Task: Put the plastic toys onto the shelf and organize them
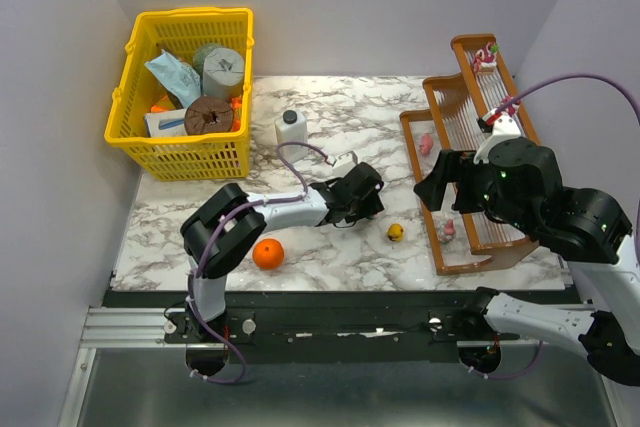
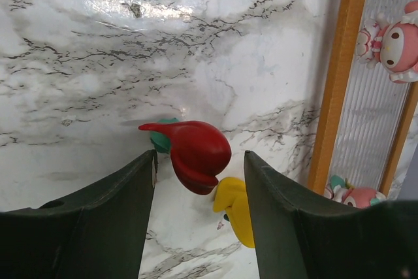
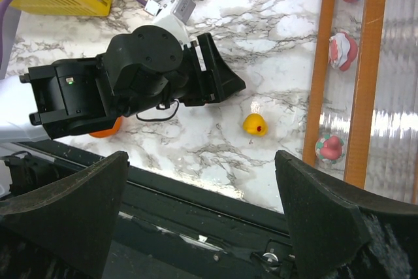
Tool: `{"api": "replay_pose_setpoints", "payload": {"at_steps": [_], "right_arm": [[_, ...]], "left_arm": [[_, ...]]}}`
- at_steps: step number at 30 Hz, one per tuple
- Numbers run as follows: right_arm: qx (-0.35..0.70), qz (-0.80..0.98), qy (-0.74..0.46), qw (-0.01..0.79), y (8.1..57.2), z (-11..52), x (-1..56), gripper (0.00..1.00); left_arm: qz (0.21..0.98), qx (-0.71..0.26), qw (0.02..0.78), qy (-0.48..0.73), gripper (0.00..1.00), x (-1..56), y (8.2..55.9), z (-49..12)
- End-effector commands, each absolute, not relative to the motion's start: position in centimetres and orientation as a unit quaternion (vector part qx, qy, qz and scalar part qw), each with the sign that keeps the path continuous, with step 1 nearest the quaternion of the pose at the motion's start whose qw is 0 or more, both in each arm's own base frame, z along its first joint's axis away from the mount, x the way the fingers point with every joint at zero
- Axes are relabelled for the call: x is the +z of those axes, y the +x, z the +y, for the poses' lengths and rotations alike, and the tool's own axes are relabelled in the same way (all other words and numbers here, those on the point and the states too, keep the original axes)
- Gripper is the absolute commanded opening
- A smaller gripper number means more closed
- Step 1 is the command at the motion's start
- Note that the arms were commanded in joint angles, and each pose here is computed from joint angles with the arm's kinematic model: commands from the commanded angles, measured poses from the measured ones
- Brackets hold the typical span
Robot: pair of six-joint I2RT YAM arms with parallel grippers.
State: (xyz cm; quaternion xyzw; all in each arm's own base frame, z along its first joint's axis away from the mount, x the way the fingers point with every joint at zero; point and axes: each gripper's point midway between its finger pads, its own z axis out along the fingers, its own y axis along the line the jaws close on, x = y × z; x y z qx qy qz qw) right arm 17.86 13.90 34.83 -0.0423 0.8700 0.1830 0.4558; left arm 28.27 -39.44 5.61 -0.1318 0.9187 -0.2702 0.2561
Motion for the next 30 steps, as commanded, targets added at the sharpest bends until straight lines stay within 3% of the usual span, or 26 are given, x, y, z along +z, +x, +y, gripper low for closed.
{"api": "replay_pose_setpoints", "payload": {"at_steps": [1, 15, 21, 30], "right_arm": [[0.178, 0.861, -0.033, 0.476, 18.3, 13.4, 35.9, 1.00], [0.177, 0.861, -0.030, 0.476, 18.3, 13.2, 35.8, 1.00], [0.176, 0.861, -0.028, 0.476, 18.3, 13.2, 35.8, 1.00], [0.177, 0.860, -0.028, 0.478, 18.3, 13.1, 35.9, 1.00]], "left_arm": [[0.917, -0.280, 0.254, -0.129, 0.62, 5.9, 28.8, -40.3], [0.928, -0.252, 0.244, -0.123, 0.61, 4.7, 29.1, -39.9], [0.931, -0.246, 0.242, -0.115, 0.53, 4.6, 29.2, -40.0], [0.940, -0.226, 0.241, -0.082, 0.31, 4.7, 29.2, -40.0]]}}
